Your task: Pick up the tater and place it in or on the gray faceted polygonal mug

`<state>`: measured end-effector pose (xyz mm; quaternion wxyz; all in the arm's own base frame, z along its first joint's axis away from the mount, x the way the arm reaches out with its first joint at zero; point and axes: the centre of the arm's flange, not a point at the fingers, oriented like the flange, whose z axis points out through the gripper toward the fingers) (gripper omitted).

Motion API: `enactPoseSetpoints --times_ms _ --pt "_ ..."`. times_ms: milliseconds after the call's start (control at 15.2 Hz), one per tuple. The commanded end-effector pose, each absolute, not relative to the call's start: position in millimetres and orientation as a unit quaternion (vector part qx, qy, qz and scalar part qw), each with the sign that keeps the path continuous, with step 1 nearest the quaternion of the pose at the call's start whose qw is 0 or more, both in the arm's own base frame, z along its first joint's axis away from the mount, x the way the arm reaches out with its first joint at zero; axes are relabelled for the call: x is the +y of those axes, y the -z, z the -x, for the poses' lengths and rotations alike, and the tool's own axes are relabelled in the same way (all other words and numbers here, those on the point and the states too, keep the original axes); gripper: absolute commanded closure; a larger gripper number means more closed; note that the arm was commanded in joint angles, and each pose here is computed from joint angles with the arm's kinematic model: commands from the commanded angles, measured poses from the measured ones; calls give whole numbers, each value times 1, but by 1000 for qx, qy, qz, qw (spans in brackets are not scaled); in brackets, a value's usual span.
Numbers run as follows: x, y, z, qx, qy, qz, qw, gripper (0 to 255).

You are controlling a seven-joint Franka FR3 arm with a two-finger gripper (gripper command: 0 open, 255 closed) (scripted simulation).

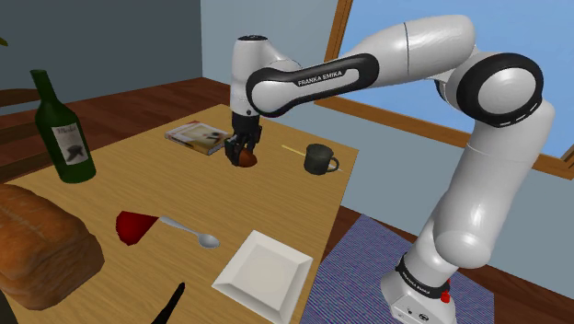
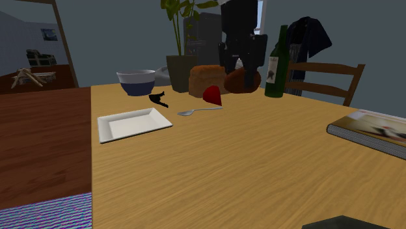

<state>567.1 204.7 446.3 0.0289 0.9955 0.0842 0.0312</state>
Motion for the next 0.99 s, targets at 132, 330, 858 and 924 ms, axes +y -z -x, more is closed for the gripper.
enactPoseSetpoints --times_ms 132,330,858,924 --pt "205 -467 -567 84 -31 -996 29 255" --pt "205 -483 -567 84 -31 -996 29 255" --pt "142 -496 -548 84 -31 -996 29 255" --pt "129 -496 -544 84 -31 -996 29 255"
